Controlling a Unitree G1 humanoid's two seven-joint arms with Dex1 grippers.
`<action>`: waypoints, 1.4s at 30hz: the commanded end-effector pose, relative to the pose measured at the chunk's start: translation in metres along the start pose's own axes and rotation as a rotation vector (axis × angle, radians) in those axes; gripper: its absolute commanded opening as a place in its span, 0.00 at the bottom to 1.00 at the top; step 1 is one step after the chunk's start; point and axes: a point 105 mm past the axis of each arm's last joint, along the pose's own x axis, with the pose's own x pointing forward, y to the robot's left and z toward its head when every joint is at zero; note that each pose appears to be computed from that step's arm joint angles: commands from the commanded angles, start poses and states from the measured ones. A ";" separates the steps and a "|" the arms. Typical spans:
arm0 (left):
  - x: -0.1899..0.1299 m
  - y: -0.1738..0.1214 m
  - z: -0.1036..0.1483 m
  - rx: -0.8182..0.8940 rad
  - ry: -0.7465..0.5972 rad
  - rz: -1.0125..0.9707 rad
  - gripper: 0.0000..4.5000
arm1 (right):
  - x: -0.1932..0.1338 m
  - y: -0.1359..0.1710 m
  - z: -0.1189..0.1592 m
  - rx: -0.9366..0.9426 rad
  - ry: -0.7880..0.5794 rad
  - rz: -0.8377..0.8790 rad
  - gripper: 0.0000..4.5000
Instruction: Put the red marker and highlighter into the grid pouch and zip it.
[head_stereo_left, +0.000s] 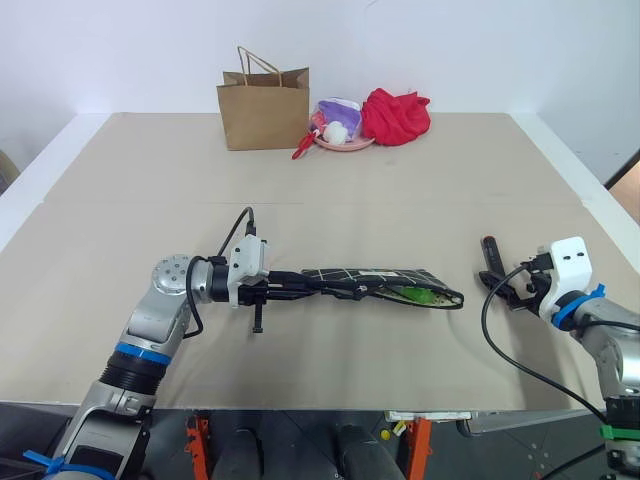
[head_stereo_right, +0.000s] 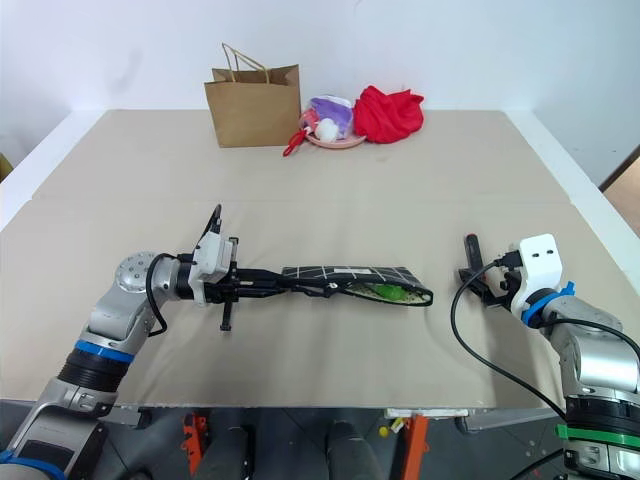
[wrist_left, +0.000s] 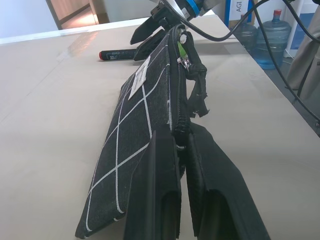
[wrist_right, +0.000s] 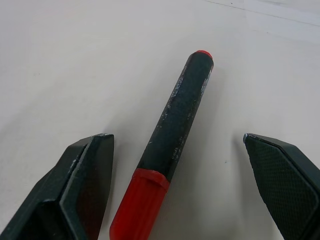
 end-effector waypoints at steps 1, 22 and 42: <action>-0.002 0.005 0.011 0.043 -0.019 0.010 0.00 | -0.004 -0.007 0.015 -0.014 -0.055 -0.026 0.99; 0.001 0.008 0.014 0.068 -0.017 0.037 0.00 | 0.010 0.017 -0.011 0.275 -0.006 -0.146 0.88; -0.003 0.015 0.015 0.070 -0.013 0.056 0.00 | 0.008 0.025 -0.015 0.264 0.015 -0.164 0.58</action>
